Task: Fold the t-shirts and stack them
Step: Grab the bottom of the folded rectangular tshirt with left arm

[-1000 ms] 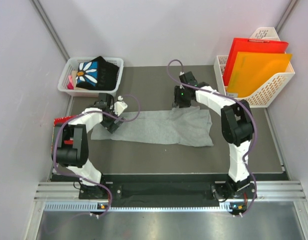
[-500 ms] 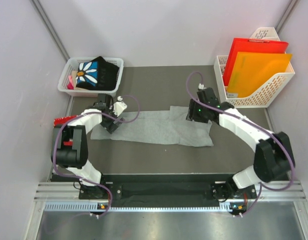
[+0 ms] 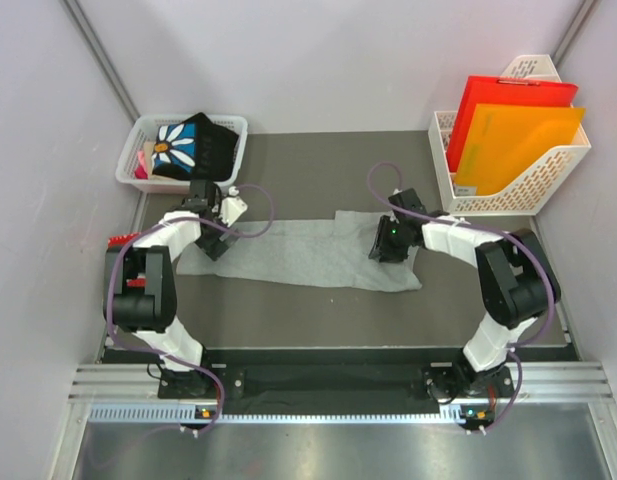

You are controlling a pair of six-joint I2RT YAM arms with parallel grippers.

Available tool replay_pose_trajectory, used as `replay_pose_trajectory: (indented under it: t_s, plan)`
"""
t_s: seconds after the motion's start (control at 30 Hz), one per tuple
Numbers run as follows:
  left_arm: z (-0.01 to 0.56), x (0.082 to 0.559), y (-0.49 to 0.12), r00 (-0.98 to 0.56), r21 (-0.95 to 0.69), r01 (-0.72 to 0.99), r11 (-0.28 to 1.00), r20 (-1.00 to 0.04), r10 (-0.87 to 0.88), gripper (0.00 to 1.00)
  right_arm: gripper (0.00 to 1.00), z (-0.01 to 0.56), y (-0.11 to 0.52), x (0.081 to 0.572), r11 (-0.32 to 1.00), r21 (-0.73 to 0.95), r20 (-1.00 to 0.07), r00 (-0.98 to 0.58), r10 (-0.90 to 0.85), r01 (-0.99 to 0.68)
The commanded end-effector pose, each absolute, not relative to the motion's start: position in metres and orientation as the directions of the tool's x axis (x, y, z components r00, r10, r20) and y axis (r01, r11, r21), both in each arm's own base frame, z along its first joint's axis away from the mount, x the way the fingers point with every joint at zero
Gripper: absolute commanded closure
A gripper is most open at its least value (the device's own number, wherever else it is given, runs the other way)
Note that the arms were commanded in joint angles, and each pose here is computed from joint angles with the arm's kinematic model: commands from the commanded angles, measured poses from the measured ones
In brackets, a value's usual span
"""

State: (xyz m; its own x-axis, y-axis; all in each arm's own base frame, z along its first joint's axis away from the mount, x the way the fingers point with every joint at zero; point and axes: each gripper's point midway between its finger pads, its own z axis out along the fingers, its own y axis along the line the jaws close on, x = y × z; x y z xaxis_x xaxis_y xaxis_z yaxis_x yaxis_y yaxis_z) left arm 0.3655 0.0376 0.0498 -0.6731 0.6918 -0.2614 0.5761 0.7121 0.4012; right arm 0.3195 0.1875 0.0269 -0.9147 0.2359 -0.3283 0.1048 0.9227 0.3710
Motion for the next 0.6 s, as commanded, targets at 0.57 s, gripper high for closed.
replay_pose_trajectory:
  t_s: [0.57]
  plan:
    - [0.084,0.335,-0.012,-0.644,0.165,0.633,0.756,-0.43,0.633,0.01,0.62,0.046,0.046,0.329,0.916,0.1,-0.453,-0.801,0.39,0.389]
